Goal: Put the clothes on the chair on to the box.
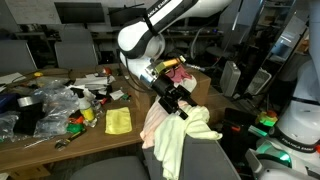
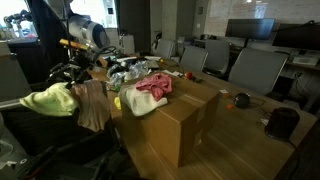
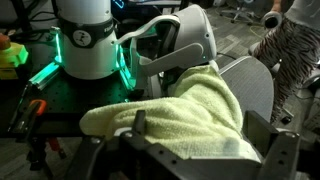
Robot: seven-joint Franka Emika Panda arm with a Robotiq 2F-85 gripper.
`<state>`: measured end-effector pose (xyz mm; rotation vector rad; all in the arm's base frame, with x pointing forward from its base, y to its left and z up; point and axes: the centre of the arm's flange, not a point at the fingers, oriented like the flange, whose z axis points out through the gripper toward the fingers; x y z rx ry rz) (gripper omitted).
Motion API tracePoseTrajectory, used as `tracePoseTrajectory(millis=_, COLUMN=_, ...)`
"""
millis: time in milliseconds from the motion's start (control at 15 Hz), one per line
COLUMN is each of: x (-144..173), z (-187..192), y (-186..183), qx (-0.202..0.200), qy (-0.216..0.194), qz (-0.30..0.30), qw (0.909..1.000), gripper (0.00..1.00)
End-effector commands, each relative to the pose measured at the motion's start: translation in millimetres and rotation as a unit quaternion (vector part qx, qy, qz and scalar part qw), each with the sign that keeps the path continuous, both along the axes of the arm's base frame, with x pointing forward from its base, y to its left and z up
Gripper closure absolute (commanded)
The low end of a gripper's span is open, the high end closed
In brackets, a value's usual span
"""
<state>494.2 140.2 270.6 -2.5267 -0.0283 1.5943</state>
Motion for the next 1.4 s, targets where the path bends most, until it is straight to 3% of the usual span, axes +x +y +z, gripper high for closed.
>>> tracePoseTrajectory(millis=0, x=0.5, z=1.6, y=-0.3, qx=-0.004, qy=-0.004, qz=-0.016, qw=0.9999, gripper=0.00)
tracePoseTrajectory(millis=333, x=8.2, z=-1.4, y=-5.4, qx=-0.026, qy=-0.018, qz=-0.032, qw=0.9990, gripper=0.00)
tracePoseTrajectory(millis=1067, x=8.1, z=-2.9, y=-7.4, qx=-0.034, qy=-0.017, qz=-0.035, qw=0.9987, gripper=0.00)
tracePoseTrajectory(millis=1133, x=8.0, z=-2.4, y=-7.7, qx=-0.034, qy=-0.017, qz=-0.035, qw=0.9987, gripper=0.25)
tracePoseTrajectory(millis=1200, x=8.2, z=-2.4, y=-7.7, qx=-0.034, qy=-0.017, qz=-0.035, qw=0.9987, gripper=0.26)
tracePoseTrajectory(millis=1333, x=9.1, z=-2.7, y=-8.1, qx=-0.036, qy=-0.015, qz=-0.035, qw=0.9986, gripper=0.42)
